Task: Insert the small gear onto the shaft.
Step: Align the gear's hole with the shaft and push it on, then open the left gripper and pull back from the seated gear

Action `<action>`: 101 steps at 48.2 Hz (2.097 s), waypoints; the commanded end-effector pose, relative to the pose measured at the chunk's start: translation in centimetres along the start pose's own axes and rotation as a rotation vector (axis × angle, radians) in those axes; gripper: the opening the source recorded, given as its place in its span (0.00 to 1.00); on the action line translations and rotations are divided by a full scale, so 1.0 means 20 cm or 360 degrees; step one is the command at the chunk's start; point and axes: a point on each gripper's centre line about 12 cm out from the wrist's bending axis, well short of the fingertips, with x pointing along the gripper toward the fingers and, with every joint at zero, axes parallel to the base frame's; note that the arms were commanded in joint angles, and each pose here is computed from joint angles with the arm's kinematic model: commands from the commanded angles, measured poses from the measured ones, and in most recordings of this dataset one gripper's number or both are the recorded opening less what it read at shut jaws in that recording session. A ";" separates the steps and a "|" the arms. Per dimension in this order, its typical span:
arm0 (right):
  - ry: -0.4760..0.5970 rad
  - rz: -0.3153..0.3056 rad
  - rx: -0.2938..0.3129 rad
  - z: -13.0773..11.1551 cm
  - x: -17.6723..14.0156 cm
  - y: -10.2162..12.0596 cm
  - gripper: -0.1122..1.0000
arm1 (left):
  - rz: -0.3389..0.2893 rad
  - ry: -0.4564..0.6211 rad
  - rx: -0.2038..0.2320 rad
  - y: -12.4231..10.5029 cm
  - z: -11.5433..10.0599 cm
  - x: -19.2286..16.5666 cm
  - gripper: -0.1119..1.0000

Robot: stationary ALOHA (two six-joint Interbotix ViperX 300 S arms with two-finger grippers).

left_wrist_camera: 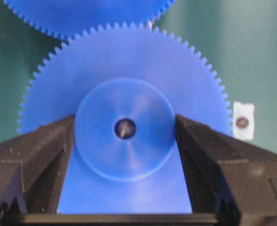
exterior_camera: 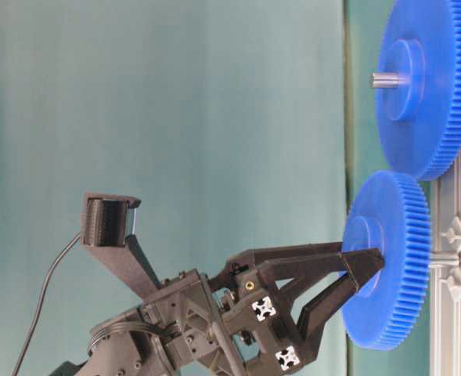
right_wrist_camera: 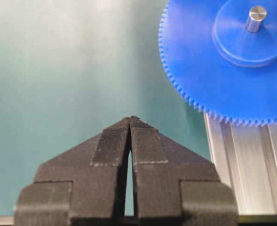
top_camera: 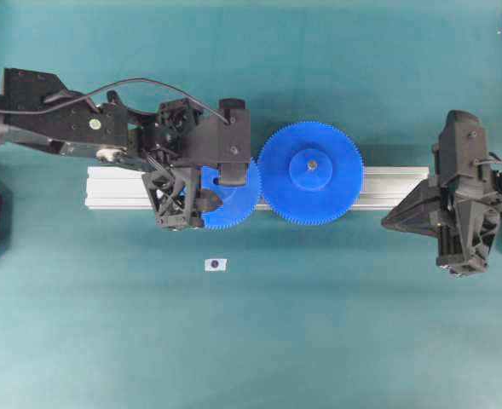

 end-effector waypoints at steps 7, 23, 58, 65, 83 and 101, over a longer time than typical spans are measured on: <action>-0.0061 0.0017 0.0011 0.03 -0.01 0.01 0.14 | 0.0002 0.0037 -0.0006 0.01 -0.03 0.01 0.74; -0.0069 0.0017 0.0013 0.03 -0.01 0.01 0.14 | -0.0006 0.0117 -0.0006 0.00 -0.07 0.05 0.74; -0.0128 0.0030 0.0101 0.01 0.00 0.00 0.14 | -0.0011 0.0176 0.0016 0.02 0.00 0.11 0.74; -0.0139 0.0035 0.0100 0.02 -0.01 0.00 0.14 | -0.0005 0.0174 0.0013 0.03 0.02 0.11 0.74; -0.0165 0.0042 0.0103 0.01 -0.04 0.00 0.14 | -0.0006 0.0171 -0.0009 0.03 0.05 0.08 0.82; -0.0182 0.0048 0.0103 0.01 -0.05 0.00 0.14 | 0.0023 -0.0041 -0.0008 0.06 0.19 -0.15 0.86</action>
